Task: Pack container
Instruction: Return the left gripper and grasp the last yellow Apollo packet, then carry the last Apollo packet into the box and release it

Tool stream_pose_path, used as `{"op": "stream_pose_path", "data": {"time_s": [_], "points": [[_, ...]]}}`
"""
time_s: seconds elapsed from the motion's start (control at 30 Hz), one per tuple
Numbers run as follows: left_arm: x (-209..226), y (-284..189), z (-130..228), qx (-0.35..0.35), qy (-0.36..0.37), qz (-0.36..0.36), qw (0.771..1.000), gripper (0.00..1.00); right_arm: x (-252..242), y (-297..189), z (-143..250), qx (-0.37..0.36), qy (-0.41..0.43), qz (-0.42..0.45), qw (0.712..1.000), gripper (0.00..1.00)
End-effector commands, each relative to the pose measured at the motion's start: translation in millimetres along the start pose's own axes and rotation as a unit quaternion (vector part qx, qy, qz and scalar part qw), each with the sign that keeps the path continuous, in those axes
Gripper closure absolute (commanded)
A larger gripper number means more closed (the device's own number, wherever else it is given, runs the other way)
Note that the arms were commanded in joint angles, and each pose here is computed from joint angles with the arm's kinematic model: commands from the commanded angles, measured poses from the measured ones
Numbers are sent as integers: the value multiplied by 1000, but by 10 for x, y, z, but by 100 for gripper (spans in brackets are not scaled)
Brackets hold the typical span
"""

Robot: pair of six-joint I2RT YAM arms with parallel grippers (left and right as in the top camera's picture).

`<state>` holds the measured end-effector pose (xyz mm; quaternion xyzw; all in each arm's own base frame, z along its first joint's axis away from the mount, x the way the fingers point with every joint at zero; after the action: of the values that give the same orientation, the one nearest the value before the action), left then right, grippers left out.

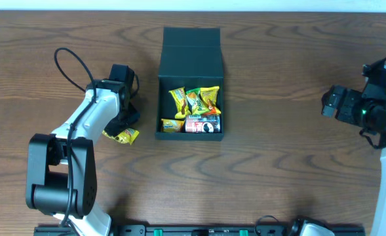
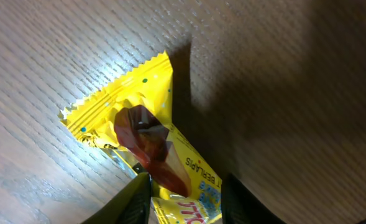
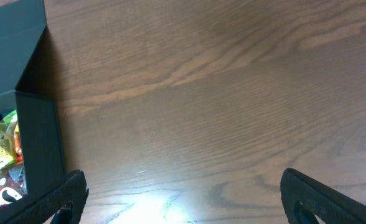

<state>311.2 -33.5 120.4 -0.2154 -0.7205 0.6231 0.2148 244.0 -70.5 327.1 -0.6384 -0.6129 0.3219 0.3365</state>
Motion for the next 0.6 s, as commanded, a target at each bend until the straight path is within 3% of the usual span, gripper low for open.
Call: {"op": "stream_pose_path", "data": {"time_s": [0.0,0.07,0.13,0.27,0.57], "points": [[87,119,56,10,2,-23,1000,63,-15,-23,-2,-3,-1,0,1000,1],[117,149,82,17,3,-28,999,67,-15,-23,-2,-3,-1,0,1000,1],[128,154,89,18,4,-31,999,79,-15,-23,-2,-3,-1,0,1000,1],[128,154,89,18,4,-31,999,94,-7,-23,-4,-4,-1,-5,1000,1],[1,-71,-8,5,47,-5,999,94,-9,-23,-10,-6,-1,-4,1000,1]]}}
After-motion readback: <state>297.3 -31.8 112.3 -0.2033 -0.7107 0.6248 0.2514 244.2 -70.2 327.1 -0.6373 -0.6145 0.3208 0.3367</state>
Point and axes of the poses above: each gripper's point midway between its finger pads, its own y axis out along the fingers, its own x axis along the line the jaws close on, z = x × y, the point moved 10 cm from there along -y, back along the fingers, and after that the axes turned 15 degrees about -y, right-handed, at the moved point
